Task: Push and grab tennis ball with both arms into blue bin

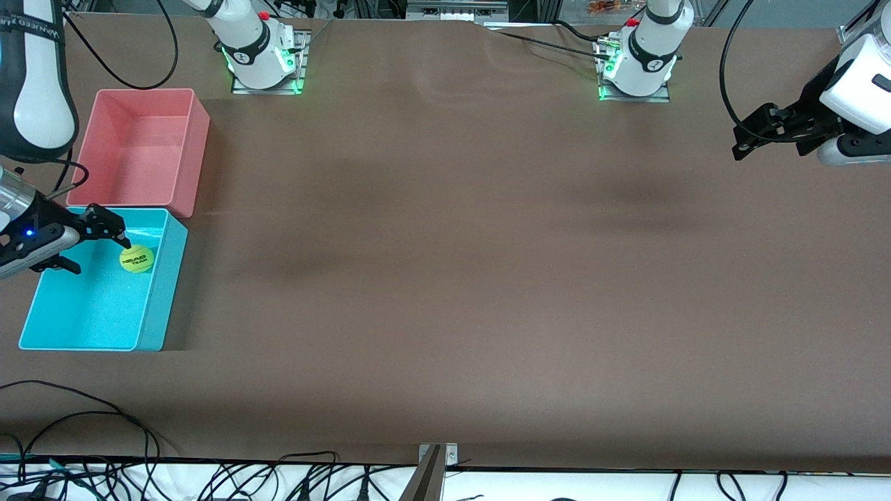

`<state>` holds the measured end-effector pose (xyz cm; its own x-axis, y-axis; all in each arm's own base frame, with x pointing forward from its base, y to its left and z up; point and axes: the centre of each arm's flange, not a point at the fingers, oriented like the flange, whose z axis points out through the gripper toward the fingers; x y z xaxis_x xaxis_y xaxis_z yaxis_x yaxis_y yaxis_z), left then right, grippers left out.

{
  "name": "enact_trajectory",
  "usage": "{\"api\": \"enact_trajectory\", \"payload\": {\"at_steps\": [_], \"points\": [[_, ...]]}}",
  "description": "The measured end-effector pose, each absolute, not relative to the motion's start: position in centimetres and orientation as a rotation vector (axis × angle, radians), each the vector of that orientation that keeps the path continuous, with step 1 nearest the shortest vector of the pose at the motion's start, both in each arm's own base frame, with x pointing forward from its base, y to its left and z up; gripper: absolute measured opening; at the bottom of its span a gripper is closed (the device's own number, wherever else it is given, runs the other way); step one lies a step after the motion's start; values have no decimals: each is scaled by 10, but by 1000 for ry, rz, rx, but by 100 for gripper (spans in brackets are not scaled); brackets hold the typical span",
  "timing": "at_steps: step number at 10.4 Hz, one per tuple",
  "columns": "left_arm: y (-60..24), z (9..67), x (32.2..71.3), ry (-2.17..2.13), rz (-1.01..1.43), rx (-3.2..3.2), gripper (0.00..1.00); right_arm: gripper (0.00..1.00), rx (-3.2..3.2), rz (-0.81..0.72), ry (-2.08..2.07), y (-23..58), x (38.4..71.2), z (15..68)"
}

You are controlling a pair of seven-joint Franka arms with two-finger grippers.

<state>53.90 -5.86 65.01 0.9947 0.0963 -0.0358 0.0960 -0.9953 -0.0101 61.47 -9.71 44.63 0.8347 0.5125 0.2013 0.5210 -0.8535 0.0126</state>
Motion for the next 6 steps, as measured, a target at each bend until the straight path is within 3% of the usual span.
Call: {"api": "enact_trajectory", "payload": {"at_steps": [6], "points": [[-59, 650, 539, -151, 57, -3129, 100, 100, -3117, -239, -334, -29, 596, 508]]}}
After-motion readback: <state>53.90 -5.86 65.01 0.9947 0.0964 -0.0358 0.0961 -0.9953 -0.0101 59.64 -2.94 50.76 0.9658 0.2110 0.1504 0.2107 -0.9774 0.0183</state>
